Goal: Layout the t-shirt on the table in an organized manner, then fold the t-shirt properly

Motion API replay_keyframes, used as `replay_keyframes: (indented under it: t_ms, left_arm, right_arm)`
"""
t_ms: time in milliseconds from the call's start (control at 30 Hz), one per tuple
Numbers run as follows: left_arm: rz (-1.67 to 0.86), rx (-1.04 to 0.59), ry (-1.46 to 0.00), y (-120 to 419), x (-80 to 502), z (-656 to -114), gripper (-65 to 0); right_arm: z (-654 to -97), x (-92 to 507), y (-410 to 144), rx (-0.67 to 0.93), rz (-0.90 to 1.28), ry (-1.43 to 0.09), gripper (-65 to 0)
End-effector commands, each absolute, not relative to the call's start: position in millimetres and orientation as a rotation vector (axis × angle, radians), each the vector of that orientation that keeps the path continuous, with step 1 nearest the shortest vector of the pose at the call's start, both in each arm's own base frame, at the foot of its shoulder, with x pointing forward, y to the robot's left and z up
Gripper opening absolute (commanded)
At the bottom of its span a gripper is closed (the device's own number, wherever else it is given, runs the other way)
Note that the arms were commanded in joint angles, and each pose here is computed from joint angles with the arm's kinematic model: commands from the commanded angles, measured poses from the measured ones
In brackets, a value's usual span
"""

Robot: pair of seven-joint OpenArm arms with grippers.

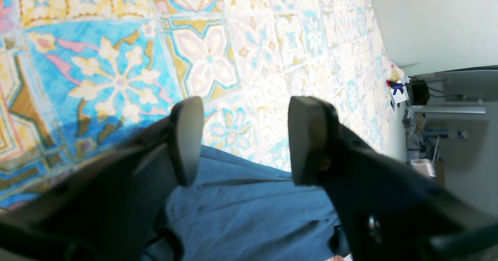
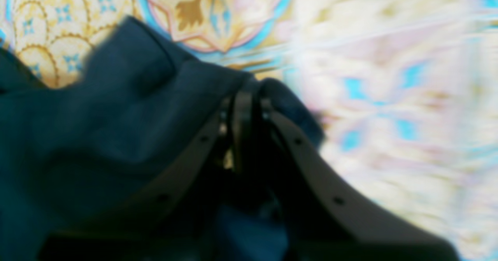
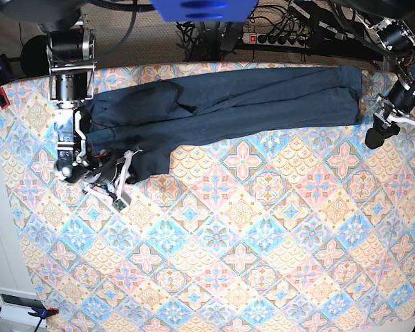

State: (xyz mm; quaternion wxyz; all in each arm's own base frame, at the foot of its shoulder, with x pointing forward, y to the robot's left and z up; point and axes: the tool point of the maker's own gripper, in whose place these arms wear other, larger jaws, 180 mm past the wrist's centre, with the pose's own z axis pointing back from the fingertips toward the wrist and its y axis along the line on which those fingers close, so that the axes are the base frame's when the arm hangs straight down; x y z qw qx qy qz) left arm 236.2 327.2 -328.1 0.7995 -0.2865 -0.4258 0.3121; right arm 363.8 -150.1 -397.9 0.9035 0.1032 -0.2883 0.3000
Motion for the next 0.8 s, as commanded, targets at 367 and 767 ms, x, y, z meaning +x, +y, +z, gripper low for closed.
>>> replay_keyframes:
  t_ms: [367, 767]
  left_arm:
    - [0.650, -0.605, -0.963, 335, 242, -313, -31.2]
    - [0.645, -0.558, -0.939, 338, 239, -320, -31.2]
  right_arm:
    - [-337, 326, -166, 0.089, 0.650, -0.760, -64.0]
    - [-349, 248, -209, 0.038, 0.577, -0.677, -64.0]
